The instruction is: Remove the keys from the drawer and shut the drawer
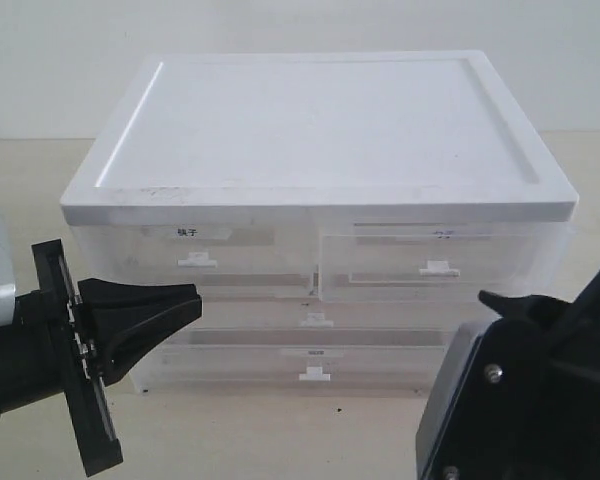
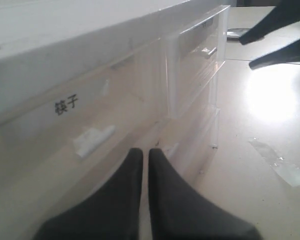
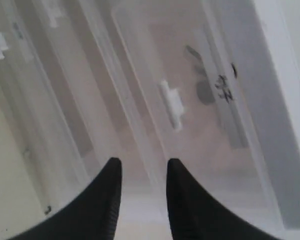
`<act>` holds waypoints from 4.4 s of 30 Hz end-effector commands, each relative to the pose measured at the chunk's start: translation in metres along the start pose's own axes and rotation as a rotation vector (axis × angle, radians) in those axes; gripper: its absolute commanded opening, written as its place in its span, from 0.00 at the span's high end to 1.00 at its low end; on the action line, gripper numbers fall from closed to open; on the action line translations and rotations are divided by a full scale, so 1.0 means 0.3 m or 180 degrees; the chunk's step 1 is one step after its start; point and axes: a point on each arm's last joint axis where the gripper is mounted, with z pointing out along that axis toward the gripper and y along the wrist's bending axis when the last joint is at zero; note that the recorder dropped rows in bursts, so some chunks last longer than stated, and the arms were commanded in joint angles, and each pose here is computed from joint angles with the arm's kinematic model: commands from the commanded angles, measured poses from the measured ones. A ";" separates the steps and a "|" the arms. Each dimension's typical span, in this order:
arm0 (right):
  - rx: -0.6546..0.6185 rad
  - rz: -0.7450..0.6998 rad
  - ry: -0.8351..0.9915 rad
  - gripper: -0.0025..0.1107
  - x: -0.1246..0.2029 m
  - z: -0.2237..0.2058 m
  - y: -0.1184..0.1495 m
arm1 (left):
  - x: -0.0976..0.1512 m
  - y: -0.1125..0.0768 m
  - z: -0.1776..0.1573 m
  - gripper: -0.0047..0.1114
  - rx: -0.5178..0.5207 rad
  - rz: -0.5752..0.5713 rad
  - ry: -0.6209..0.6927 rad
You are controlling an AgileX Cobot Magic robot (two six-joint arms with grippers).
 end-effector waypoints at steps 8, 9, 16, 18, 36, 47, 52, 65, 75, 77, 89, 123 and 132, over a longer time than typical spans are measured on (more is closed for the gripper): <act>0.0328 -0.0656 -0.0340 0.64 -0.044 0.033 0.008 | -0.008 0.009 0.003 0.92 -0.0089 -0.0035 -0.0059; 0.0356 -0.0702 -0.0303 0.63 -0.042 0.045 0.008 | -0.008 0.009 0.003 0.92 -0.0089 -0.0035 -0.0059; 0.0372 -0.1105 -0.0138 0.63 -0.031 0.138 0.022 | -0.007 0.008 0.003 0.92 -0.0081 -0.0032 -0.0058; 0.0475 -0.1177 -0.0175 0.63 -0.037 0.138 0.016 | -0.007 0.008 0.003 0.92 -0.0081 -0.0032 -0.0058; 0.0533 -0.1126 -0.0081 0.65 -0.011 0.176 -0.022 | -0.008 -0.004 0.005 0.92 0.0072 0.0001 -0.0047; 0.0556 -0.1098 0.0012 0.98 -0.006 0.165 -0.022 | -0.010 0.000 0.007 0.92 0.0048 0.0001 -0.0059; 0.0398 -0.0896 0.0100 0.98 -0.010 0.126 0.017 | -0.010 0.001 0.007 0.92 0.0041 -0.0002 -0.0060; 0.0220 -0.0763 0.0285 0.98 -0.013 0.010 0.105 | -0.010 -0.002 0.007 0.92 0.0067 0.0008 -0.0056; 0.0252 -0.0852 0.0147 0.95 -0.026 -0.019 0.119 | -0.010 -0.002 0.007 0.92 0.0067 0.0008 -0.0056; 0.0252 -0.0852 0.0147 0.78 -0.026 -0.019 0.119 | -0.010 -0.002 0.007 0.92 0.0067 0.0008 -0.0056; -0.0168 -0.0475 -0.0854 0.58 -0.191 -0.202 0.180 | -0.010 -0.002 0.007 0.92 0.0068 0.0008 -0.0056; -0.2071 0.3311 -0.4675 0.98 0.237 -0.500 -0.697 | -0.008 -0.014 0.006 0.92 0.0198 0.0058 -0.0038; -0.1699 0.3045 -0.3936 0.98 0.135 -0.336 -0.655 | -0.008 -0.019 0.006 0.92 0.0243 0.0075 -0.0031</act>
